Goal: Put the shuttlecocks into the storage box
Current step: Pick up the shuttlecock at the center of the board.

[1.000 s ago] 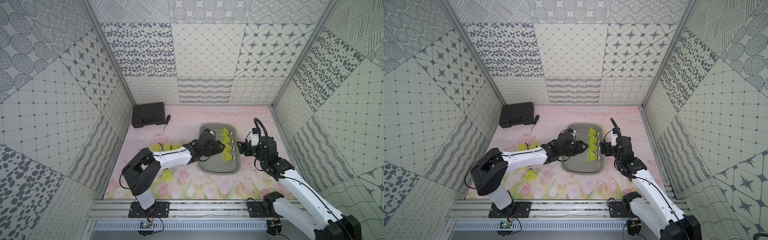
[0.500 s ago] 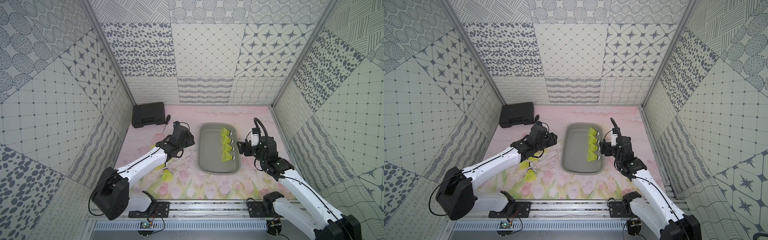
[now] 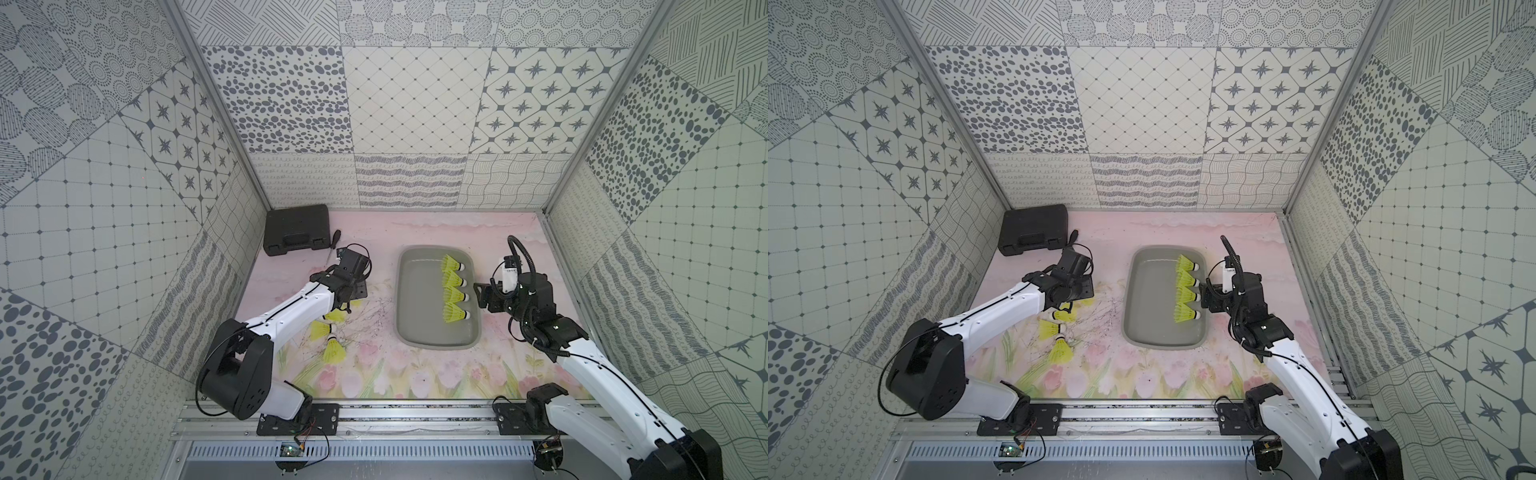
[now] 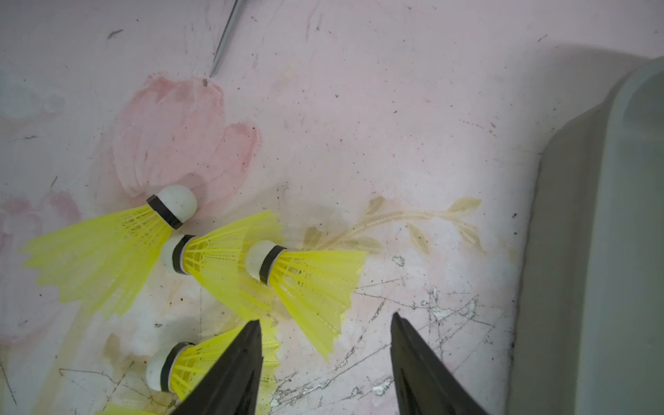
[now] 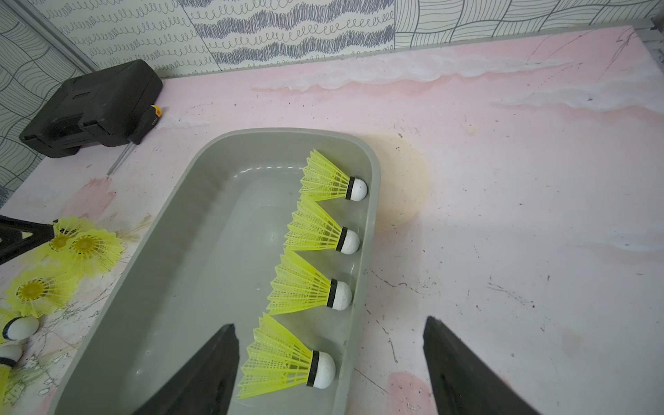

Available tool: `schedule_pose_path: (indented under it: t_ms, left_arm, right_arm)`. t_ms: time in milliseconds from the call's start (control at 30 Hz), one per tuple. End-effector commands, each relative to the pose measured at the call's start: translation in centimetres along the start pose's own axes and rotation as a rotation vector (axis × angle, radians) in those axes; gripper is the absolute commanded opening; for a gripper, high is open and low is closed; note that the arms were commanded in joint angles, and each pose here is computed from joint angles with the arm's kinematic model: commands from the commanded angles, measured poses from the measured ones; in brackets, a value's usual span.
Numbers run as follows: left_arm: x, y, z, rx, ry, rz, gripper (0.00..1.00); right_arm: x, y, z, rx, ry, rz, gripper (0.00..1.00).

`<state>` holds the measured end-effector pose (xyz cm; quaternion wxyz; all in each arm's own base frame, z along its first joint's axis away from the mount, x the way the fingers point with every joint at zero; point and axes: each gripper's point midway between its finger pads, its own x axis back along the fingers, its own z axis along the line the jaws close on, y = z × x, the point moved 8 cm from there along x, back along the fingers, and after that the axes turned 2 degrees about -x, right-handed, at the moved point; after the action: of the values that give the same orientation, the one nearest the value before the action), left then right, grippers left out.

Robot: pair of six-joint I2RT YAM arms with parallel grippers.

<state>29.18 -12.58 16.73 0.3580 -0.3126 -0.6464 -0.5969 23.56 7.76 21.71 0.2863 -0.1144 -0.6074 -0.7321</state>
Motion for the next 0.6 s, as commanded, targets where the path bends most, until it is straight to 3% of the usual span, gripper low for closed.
schedule_pose_path:
  t_ms: [0, 400, 567]
  left_arm:
    - [-0.9, -0.4, 0.7, -0.165, 0.108, 0.094, 0.58]
    - [-2.7, -0.2, -0.1, -0.241, 0.115, 0.157, 0.54]
    - [-3.0, 0.1, -0.4, -0.247, 0.113, 0.164, 0.48]
  right_arm:
    - [0.0, 0.4, 0.0, -0.012, 0.009, -0.027, 0.84]
    - [0.0, 0.3, -0.1, -0.014, 0.003, -0.026, 0.84]
    - [0.0, 0.1, -0.1, -0.015, 0.001, -0.024, 0.84]
